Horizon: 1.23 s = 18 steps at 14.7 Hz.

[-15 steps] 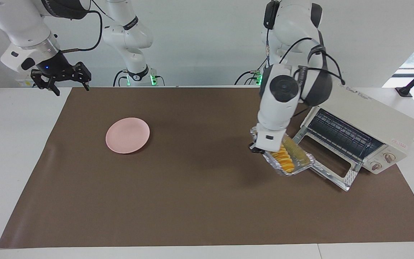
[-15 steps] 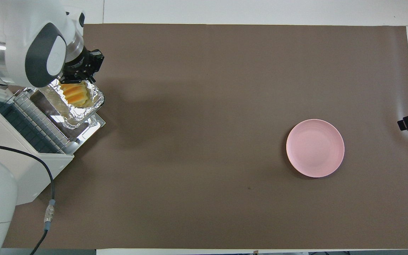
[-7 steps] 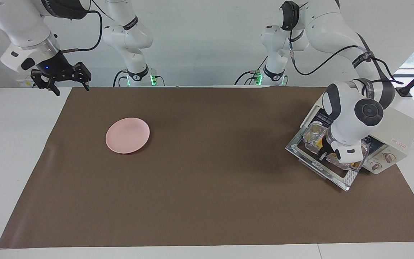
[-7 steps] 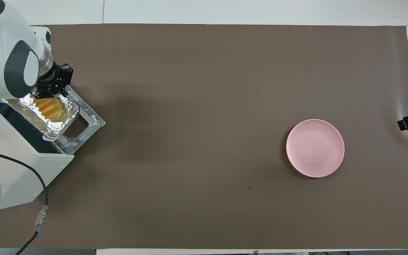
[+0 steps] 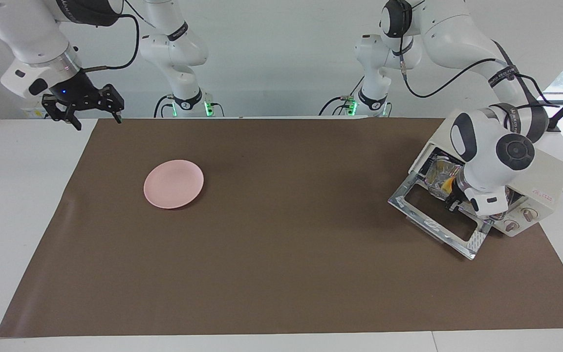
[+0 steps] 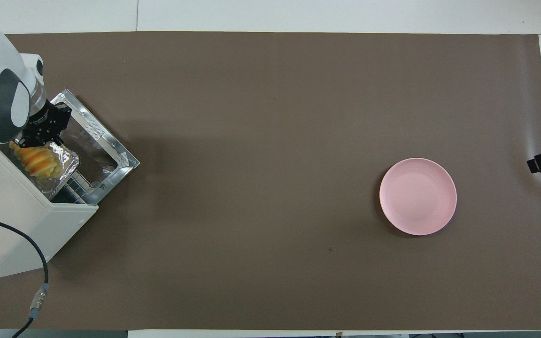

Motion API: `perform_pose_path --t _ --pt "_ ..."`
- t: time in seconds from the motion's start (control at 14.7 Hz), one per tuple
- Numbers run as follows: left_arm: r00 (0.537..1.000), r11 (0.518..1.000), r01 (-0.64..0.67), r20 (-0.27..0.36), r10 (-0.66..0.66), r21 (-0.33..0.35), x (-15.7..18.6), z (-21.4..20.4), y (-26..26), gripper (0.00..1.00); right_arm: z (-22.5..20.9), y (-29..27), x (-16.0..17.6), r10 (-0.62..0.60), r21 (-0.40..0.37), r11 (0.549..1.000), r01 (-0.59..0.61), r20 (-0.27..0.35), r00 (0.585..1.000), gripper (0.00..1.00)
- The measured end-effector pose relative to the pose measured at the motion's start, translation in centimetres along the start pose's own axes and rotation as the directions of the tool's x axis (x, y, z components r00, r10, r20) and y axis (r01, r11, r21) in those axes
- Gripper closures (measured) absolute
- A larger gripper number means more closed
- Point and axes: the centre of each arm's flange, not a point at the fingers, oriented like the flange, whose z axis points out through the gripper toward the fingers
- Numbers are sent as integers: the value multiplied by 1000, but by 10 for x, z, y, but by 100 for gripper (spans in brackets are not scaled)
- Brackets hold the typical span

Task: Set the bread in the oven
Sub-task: 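Lift the foil tray with the left gripper into the toaster oven, then release the foil tray inside the oven and withdraw the left gripper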

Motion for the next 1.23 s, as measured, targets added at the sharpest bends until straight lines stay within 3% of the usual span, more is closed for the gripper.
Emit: perform_pose_path --t 0.54,0.75,1.16,1.23 --pt "994 995 -95 62 94 25 -10 32 -22 98 0 0 0 0 0 1000 0 0 1000 0" --pt "991 993 -118 60 116 18 -10 29 -25 90 0 0 0 0 0 1000 0 0 1000 0" --pt "968 967 -252 -9 252 -34 1 -5 -27 30 0 0 0 0 0 1000 0 0 1000 0" --pt "964 963 -267 -16 267 -39 0 -17 -27 15 0 0 0 0 0 1000 0 0 1000 0"
